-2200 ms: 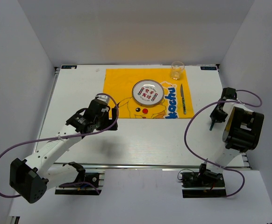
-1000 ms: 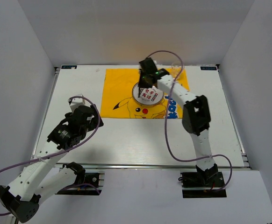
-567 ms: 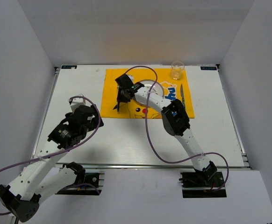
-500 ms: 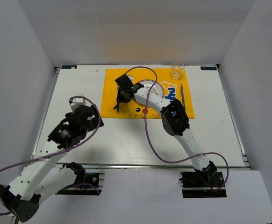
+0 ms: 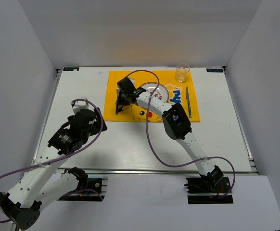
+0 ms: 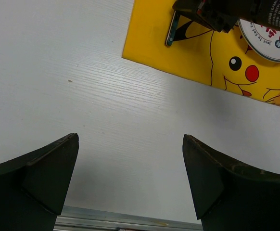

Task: Set the dinner table for one person

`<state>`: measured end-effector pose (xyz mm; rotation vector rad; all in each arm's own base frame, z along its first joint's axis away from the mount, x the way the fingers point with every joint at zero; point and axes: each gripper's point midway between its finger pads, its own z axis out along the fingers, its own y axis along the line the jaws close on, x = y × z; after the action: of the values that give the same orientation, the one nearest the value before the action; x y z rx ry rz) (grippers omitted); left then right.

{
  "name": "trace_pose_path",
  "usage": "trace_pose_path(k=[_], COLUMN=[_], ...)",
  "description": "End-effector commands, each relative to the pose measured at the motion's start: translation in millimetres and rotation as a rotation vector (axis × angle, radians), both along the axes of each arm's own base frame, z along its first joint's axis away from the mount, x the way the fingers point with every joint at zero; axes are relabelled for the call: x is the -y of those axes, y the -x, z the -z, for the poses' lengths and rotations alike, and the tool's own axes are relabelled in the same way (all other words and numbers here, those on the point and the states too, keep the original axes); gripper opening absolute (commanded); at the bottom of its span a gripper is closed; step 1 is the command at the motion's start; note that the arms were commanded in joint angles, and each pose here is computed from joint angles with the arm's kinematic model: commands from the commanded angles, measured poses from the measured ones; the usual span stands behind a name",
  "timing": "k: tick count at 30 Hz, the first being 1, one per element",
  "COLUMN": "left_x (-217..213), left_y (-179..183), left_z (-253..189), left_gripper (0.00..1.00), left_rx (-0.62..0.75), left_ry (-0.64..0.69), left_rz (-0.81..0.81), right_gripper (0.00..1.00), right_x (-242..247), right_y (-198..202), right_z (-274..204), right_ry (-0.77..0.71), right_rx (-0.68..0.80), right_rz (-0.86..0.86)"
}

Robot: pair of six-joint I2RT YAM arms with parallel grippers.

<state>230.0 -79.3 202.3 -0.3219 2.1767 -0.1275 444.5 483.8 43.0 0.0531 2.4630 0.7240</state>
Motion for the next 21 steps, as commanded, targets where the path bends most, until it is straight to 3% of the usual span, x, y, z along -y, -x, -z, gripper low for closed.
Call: trace_pose_path(k=[1,18,21], left_x=[1.5,3.1,3.1], left_y=[-1.1,2.0,2.6], left_z=[-8.9,-13.0,-14.8], left_gripper=[0.98,0.98,0.98], left_rx=[0.030,0.049,0.056], left_ry=[0.017,0.030,0.036], left_rz=[0.014,0.031,0.032], right_gripper=[0.00,0.01,0.13], right_x=[-19.5,-24.2,-22.7], right_y=[-6.8,-2.9,-3.6], right_z=[-21.0,-5.2,-5.4], right_ry=[-0.081,-0.062,-0.056], right_rx=[0.043,0.035,0.039], right_rz=[0.001,-0.023,-0.026])
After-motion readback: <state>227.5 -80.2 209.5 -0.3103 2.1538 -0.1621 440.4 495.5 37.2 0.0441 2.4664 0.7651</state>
